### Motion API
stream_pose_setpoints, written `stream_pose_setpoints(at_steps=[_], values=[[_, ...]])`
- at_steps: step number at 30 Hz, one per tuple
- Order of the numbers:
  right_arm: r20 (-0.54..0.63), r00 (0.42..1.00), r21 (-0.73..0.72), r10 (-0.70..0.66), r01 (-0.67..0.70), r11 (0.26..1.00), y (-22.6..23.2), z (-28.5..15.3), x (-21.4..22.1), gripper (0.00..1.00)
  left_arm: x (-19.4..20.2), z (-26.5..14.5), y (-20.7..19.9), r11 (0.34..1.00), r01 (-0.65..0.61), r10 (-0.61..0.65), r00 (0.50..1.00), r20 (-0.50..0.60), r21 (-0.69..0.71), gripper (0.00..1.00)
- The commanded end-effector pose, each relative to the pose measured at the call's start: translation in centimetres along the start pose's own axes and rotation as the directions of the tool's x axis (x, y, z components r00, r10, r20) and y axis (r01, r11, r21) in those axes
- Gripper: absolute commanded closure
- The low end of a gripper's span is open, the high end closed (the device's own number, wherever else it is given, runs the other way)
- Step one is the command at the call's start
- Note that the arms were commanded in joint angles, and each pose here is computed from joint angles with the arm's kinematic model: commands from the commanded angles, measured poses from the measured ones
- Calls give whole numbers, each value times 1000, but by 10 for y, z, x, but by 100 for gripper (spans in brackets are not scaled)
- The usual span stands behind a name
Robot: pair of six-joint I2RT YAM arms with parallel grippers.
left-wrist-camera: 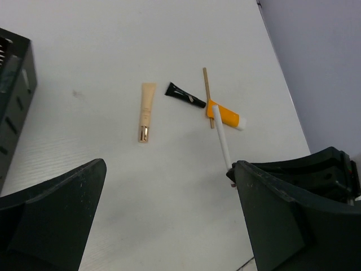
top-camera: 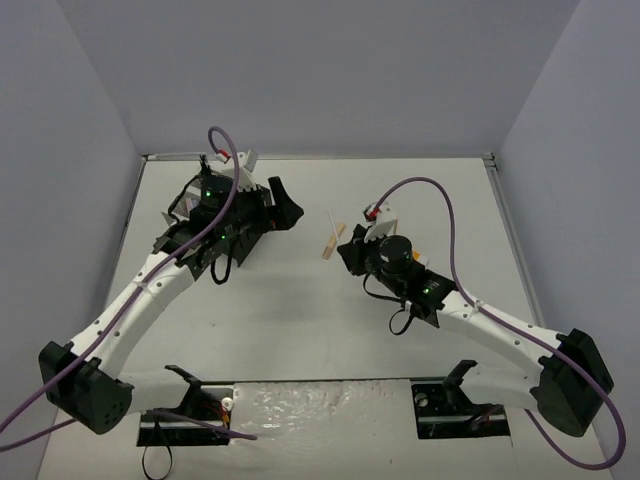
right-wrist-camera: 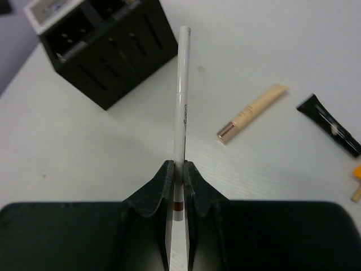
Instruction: Organize the makeup
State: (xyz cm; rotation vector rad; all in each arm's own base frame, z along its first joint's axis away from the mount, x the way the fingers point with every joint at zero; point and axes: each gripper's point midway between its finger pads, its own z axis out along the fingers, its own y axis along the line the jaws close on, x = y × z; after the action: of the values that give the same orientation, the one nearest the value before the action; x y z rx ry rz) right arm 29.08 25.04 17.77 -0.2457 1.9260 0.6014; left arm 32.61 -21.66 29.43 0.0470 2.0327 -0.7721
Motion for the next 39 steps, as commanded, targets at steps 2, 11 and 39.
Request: stream_pose_setpoints(at_steps=[2, 11, 39], values=[[236, 972, -283, -9, 78, 956, 60, -19, -63, 100, -33, 13, -58, 986, 28, -46, 993, 111, 163, 3], [274, 962, -339, 11, 86, 937, 73, -23, -75, 100, -26, 29, -83, 976, 41, -62, 994, 93, 215, 23], [232, 969, -4, -84, 87, 996, 6, -27, -67, 2, -112, 31, 3, 952, -201, 269, 912, 310, -232, 100]])
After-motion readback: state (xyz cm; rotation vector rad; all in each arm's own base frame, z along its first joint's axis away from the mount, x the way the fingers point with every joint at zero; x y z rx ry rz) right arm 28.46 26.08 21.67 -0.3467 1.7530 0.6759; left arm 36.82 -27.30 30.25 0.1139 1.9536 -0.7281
